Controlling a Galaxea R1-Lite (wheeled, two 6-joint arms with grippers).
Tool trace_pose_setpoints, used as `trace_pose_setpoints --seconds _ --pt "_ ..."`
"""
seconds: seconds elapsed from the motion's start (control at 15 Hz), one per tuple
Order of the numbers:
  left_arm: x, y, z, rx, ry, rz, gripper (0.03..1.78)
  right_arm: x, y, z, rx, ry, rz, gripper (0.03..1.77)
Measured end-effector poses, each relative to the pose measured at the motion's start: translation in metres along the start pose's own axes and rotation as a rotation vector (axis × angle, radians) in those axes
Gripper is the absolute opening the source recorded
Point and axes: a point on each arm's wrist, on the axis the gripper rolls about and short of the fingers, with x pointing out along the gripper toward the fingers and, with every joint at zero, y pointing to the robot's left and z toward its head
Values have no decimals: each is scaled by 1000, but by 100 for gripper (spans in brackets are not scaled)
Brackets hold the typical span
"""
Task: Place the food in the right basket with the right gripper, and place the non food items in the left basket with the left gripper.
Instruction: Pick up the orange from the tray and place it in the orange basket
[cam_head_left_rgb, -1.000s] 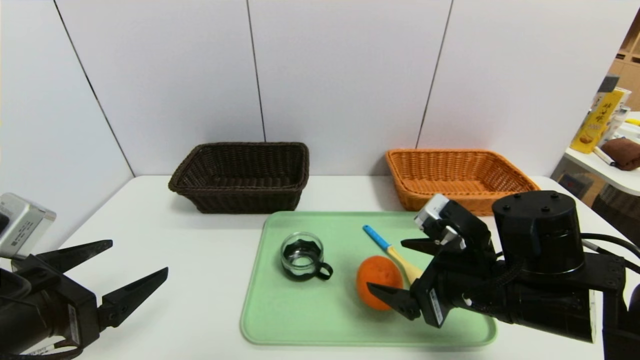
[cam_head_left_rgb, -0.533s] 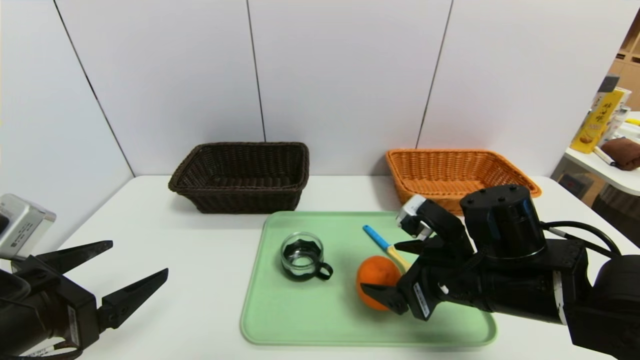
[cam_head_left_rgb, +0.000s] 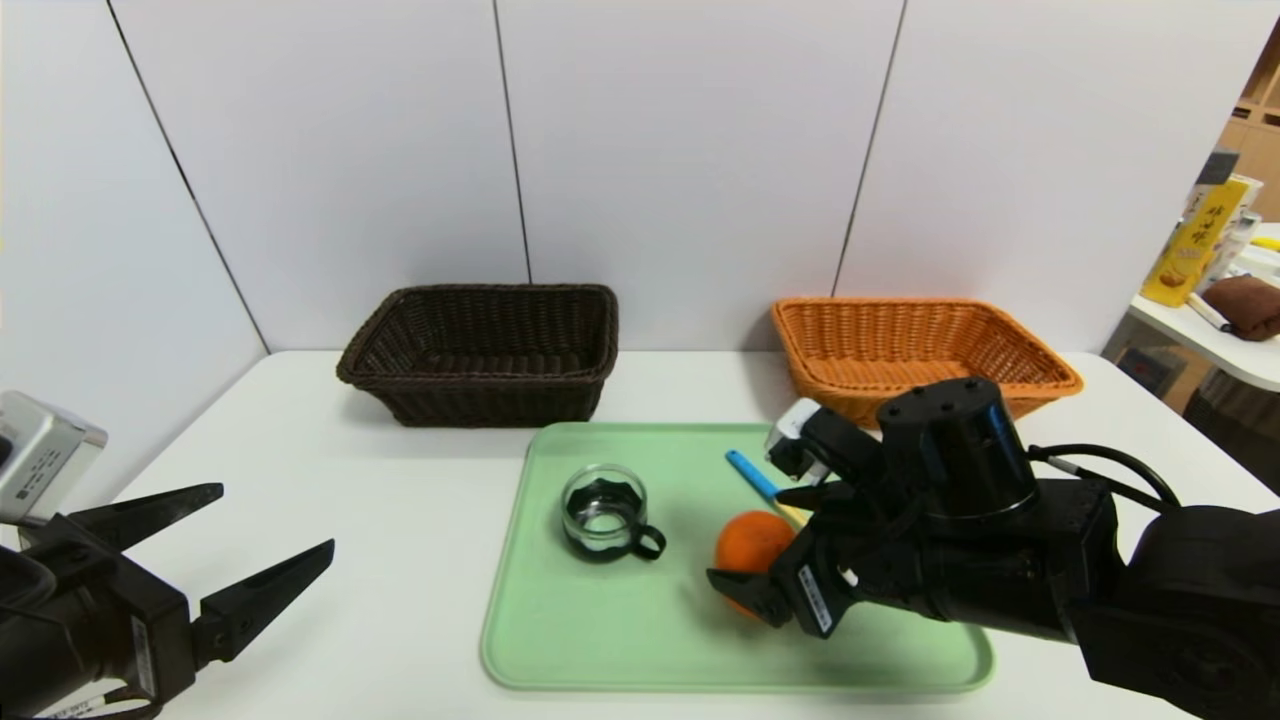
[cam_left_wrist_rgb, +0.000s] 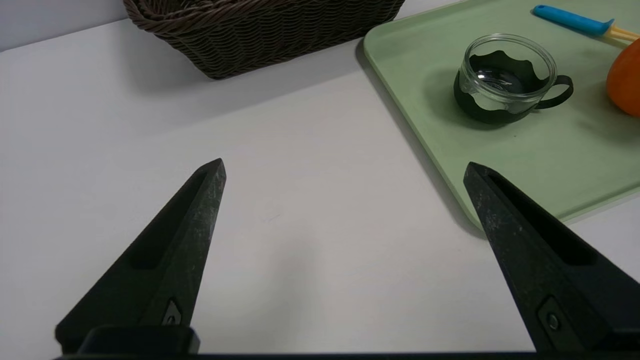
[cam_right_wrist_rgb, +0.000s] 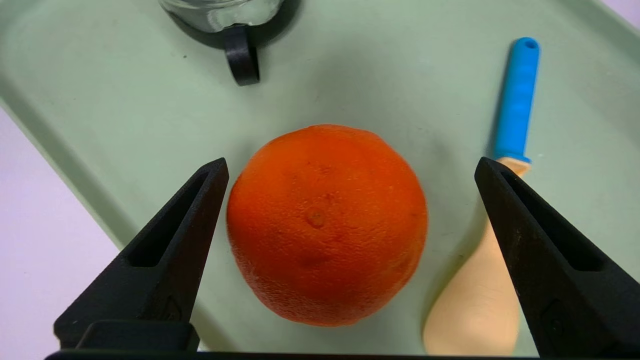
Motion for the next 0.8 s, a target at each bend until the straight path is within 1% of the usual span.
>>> trace_pose_setpoints --seconds 0.13,0.2,0.33,0.4,0.53,0.8 --pt "-1 0 -1 0 1 3 169 2 2 0 -6 1 -8 170" --pt "-1 0 -1 -1 0 3 169 3 2 0 -8 0 -16 167" --pt "-1 0 -1 0 -1 3 169 3 3 1 -11 -1 -16 132" --pt "-1 0 -1 1 -1 3 169 3 4 1 -13 -4 -17 118" --pt "-1 0 -1 1 -1 4 169 3 4 2 -15 -9 -20 102" --pt "-1 0 -2 0 3 4 169 1 5 2 -19 -4 -20 95"
